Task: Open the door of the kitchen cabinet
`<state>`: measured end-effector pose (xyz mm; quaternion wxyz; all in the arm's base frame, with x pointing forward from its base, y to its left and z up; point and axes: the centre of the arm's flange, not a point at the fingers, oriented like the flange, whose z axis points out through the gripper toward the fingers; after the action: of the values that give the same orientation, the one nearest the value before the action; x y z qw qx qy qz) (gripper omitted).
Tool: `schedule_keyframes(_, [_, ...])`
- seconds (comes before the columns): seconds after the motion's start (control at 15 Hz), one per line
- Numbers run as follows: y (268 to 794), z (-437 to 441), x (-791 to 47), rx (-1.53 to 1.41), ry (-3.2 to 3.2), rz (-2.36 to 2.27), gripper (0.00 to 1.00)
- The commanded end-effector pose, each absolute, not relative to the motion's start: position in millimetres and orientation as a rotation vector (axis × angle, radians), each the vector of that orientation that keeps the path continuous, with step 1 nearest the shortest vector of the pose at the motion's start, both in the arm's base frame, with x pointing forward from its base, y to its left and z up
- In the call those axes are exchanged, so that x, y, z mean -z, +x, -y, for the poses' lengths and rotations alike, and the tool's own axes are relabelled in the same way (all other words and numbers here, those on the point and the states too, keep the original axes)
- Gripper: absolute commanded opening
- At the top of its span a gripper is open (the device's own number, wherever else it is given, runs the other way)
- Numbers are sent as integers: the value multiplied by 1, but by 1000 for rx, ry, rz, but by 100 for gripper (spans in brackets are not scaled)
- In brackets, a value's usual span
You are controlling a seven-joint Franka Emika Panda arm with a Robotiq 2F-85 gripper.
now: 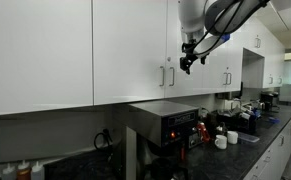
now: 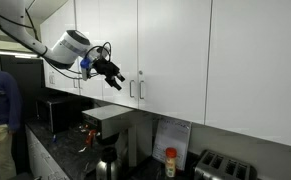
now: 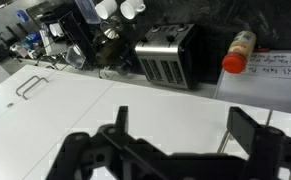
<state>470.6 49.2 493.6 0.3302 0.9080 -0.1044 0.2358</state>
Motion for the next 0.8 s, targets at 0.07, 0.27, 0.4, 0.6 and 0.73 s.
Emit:
schedule_keyframes(0.07, [476,-49,-485,-618,2373,265,100])
schedule_keyframes(0.27, [481,-53,-481,-618,2386,251,100])
schedule_keyframes(0.4, [482,-54,-482,-621,2386,250,100])
schedule_keyframes(0.6, [477,-56,-483,-752,2410,186,100])
schedule_keyframes(0.73, [477,-59,-486,-903,2384,126,100])
